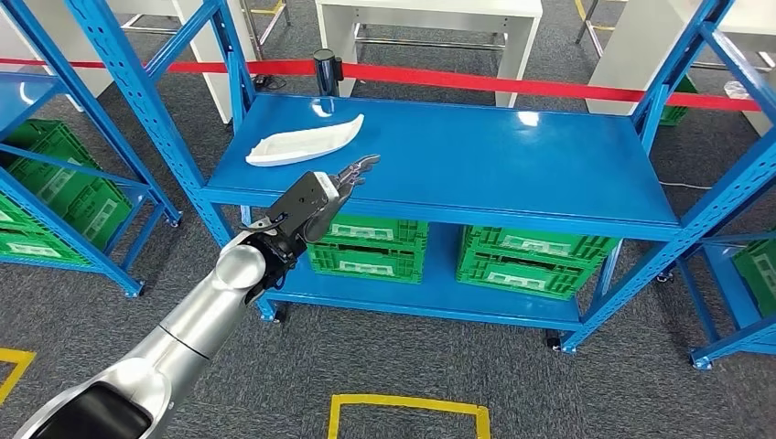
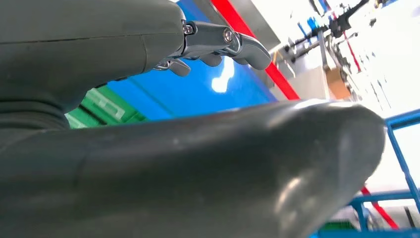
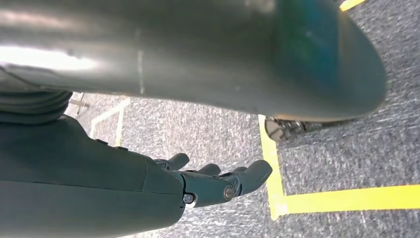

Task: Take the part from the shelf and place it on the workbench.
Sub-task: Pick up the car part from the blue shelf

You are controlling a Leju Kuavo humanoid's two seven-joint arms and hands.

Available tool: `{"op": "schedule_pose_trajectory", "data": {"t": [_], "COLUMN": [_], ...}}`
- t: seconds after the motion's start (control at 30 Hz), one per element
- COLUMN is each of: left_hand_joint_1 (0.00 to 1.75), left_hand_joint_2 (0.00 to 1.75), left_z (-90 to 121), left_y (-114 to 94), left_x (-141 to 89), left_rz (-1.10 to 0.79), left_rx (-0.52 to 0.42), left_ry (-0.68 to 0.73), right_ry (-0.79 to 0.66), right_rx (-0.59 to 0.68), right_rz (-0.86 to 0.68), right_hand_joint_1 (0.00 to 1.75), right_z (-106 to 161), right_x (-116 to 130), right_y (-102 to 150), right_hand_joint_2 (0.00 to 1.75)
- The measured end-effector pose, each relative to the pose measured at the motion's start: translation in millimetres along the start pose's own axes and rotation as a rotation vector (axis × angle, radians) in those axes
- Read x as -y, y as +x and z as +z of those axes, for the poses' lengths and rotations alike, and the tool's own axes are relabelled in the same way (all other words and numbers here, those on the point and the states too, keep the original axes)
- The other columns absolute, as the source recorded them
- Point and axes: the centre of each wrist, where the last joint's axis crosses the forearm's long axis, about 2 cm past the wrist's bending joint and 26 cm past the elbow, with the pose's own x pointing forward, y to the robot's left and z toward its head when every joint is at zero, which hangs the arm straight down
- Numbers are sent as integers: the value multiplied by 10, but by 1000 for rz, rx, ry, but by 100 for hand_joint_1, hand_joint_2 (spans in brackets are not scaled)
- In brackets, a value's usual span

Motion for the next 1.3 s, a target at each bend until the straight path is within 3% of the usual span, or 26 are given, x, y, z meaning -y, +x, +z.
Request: {"op": "schedule_pose_trajectory", "data": {"t": [0.3, 1.3], "left_hand_joint_1": [0, 0], "left_hand_joint_2": [0, 0], "left_z": [-74, -56], "left_y": [0, -3], "left_x": [-89, -192], "left_rz": [-84, -70], "left_rx": [-3, 22], "left_ry": [100, 147], "right_ry": [-3, 2], "right_rx": [-2, -3], "right_rz": [2, 8], "right_hand_joint_1": [0, 0], "right_z": [0, -2], "right_x": [-12, 0], "right_y": [5, -67], "right_hand_joint_2": [0, 0]}}
